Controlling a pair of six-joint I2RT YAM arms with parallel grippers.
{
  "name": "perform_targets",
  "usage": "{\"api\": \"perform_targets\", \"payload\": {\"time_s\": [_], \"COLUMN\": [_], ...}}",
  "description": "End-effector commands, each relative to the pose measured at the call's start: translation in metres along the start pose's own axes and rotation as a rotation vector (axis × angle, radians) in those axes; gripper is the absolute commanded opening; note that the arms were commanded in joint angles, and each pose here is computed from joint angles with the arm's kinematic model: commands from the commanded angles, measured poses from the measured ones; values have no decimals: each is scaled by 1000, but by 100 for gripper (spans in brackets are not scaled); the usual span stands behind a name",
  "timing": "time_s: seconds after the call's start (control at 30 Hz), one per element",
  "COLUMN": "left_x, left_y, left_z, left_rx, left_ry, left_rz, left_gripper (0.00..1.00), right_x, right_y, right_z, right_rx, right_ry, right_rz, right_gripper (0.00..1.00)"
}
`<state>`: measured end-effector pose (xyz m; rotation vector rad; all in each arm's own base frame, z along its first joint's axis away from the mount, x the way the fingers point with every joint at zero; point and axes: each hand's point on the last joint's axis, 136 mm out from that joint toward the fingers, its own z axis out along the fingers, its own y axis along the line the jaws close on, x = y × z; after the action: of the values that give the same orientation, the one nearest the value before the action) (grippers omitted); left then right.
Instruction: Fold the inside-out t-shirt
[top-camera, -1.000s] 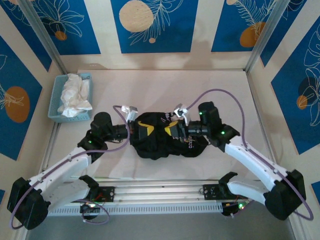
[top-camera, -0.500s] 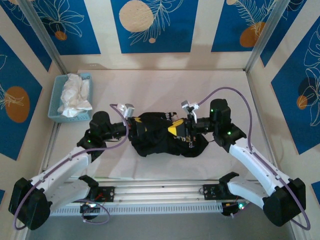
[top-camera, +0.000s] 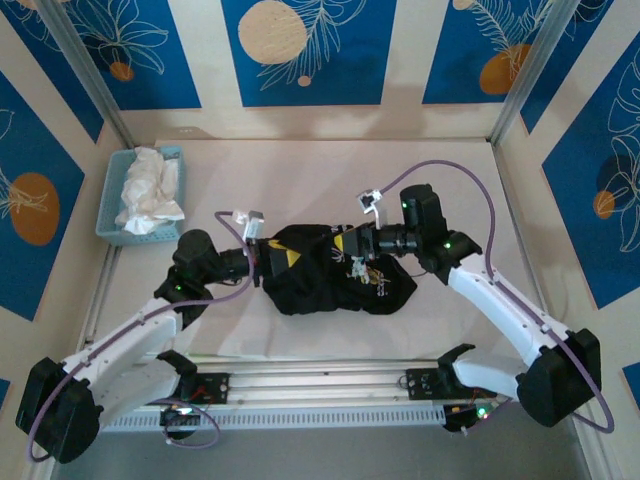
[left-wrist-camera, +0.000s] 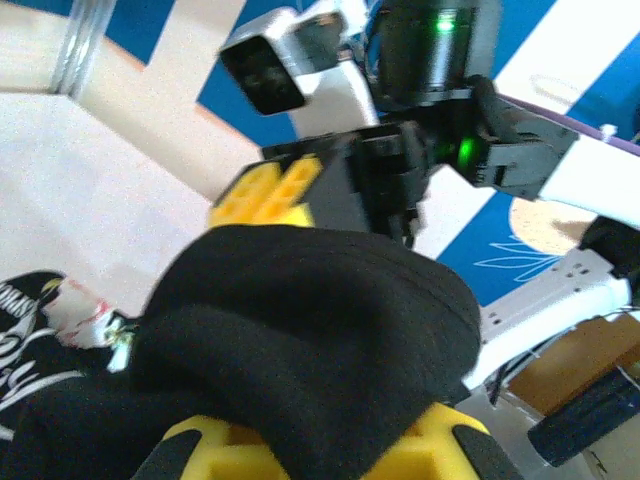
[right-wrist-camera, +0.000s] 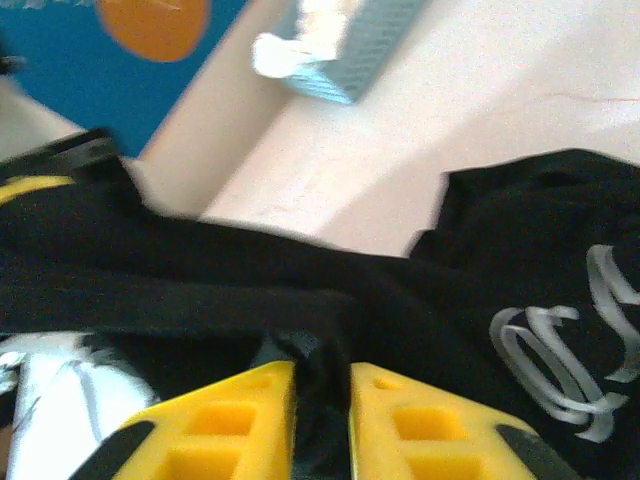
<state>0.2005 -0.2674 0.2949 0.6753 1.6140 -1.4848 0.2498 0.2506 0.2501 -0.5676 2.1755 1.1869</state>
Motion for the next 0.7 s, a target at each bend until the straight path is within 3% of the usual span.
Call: {"api": "perform_targets", "payload": {"time_s": [0.0, 0.1, 0.37, 0.67], "left_x": [-12, -11, -7, -6], "left_y": [-22, -21, -21, -21], "left_z": [-1, 1, 1, 2], "left_rx": [108, 113, 121, 123], "left_ry": [-19, -8, 13, 24], "left_rz": [35, 32, 56, 56], "left_gripper": [0, 0, 0, 0], "right_x": [14, 18, 37, 24], "right_y": [-20, 0, 73, 48], "right_z": [-9, -15, -27, 11], "right_rx": [180, 152, -157, 9], "right_ry": [53, 46, 0, 108], "right_rz": [-27, -189, -480, -536], "right_gripper": [26, 30, 30, 34]}}
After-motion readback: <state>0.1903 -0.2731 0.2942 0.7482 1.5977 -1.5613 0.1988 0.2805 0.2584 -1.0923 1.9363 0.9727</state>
